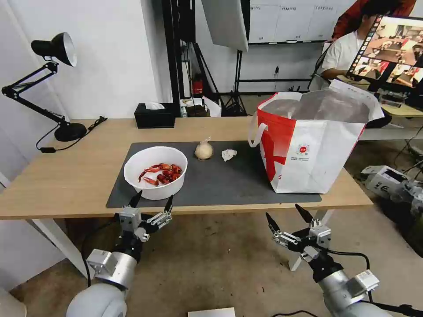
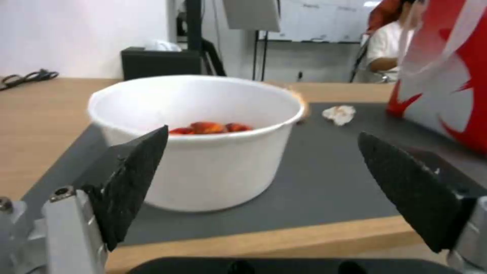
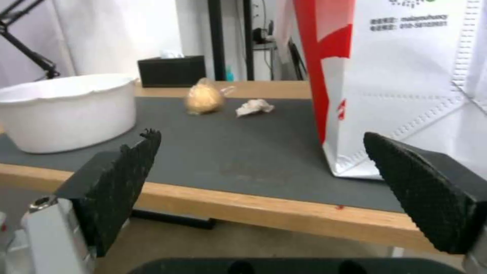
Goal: Pick up the trash from the table and place it into the takeout bag.
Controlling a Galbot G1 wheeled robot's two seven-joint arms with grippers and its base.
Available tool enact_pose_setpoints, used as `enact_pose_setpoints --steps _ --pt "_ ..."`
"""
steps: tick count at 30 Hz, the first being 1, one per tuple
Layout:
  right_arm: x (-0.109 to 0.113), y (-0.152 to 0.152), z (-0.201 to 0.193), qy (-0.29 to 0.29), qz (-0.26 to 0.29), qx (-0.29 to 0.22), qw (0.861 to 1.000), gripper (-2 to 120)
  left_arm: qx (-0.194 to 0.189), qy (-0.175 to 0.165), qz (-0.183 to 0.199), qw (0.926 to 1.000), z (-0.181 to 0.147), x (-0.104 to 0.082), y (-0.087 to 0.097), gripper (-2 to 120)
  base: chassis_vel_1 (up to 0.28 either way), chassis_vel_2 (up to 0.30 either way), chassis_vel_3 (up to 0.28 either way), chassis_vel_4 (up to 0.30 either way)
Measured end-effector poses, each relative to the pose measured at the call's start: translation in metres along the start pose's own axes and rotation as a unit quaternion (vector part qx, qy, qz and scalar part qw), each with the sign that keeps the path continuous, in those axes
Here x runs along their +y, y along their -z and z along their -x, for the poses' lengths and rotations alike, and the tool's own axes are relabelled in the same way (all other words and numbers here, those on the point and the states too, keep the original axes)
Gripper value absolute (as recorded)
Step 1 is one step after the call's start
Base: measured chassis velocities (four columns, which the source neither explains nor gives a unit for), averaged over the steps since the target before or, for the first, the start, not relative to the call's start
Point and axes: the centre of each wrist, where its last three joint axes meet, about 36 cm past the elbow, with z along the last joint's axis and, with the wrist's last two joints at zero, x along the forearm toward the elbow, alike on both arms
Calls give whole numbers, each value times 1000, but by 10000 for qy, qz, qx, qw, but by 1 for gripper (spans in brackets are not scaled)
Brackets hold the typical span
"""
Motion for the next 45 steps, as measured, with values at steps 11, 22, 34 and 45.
enact_pose_setpoints --steps 11,22,34,45 --pt "-3 -5 0 -150 -11 -1 9999 100 71 81 -55 9999 -4 1 -5 100 0 0 0 0" --pt "-4 -9 1 -152 1 40 9999 100 140 24 -87 9999 -3 3 -9 100 0 0 0 0" --pt "-3 -10 5 9 69 44 10000 100 160 -20 -99 9998 -2 5 -10 100 0 0 0 0" --pt "-5 11 64 1034 135 -26 9945 100 142 -26 -119 9998 -1 13 -7 100 0 0 0 0"
